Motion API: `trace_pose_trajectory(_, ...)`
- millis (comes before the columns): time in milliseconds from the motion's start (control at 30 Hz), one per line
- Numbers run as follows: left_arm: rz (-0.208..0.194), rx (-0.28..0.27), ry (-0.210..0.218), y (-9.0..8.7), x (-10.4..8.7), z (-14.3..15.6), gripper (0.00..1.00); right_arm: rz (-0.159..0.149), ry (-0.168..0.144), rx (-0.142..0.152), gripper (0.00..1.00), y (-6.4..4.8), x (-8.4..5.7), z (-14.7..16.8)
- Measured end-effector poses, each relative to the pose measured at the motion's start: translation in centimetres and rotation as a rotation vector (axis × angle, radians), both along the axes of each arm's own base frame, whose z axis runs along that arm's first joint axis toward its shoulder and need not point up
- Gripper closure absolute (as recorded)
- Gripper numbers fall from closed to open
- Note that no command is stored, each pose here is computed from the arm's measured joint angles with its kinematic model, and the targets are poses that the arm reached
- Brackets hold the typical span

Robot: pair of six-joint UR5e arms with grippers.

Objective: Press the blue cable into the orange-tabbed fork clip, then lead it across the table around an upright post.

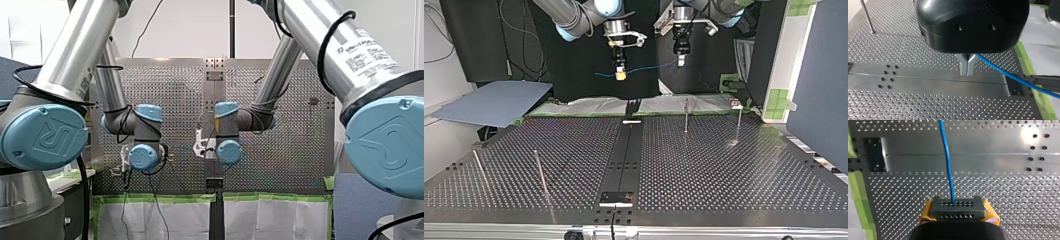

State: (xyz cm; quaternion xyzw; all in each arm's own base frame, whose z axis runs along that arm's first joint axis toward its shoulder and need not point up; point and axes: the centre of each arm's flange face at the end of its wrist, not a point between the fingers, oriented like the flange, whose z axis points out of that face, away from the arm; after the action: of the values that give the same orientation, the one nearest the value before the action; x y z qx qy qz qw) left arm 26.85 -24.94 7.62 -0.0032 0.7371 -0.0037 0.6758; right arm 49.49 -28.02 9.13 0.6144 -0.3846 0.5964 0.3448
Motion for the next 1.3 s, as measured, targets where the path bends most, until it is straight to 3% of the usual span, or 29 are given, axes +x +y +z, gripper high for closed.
trace_pose_trajectory(100,0.008,-0.013,0.023,0.9,-0.9,0.2,1.0,0.011,-0.024,0.004,1.0,-0.6,0.1,1.6)
trace_pose_trajectory(233,0.048,-0.038,0.037,2.0,-1.4,0.8,1.0,0.032,-0.072,0.005,1.0,-1.5,0.3,4.0)
trace_pose_trajectory(333,0.069,-0.081,0.009,2.2,-0.4,1.9,1.0,0.052,-0.112,-0.01,1.0,-2.2,0.9,5.9)
trace_pose_trajectory(500,0.079,-0.133,-0.018,2.6,2.0,2.1,1.0,0.095,-0.137,-0.023,1.0,-3.2,2.3,6.4)
trace_pose_trajectory(700,0.081,-0.138,-0.009,3.4,3.8,0.9,1.0,0.153,-0.121,-0.001,1.0,-3.3,3.3,3.9)
trace_pose_trajectory(867,0.083,-0.127,0.028,4.4,4.7,-0.7,1.0,0.195,-0.133,0.001,1.0,-4.0,4.6,2.2)
trace_pose_trajectory(1133,0.088,-0.121,0.063,6.1,6.7,-2.3,1.0,0.185,-0.116,0.024,1.0,-5.6,4.8,-1.4)
trace_pose_trajectory(1300,0.119,-0.122,0.068,7.3,8.7,-3.3,1.0,0.172,-0.101,0.046,1.0,-6.6,4.8,-3.8)
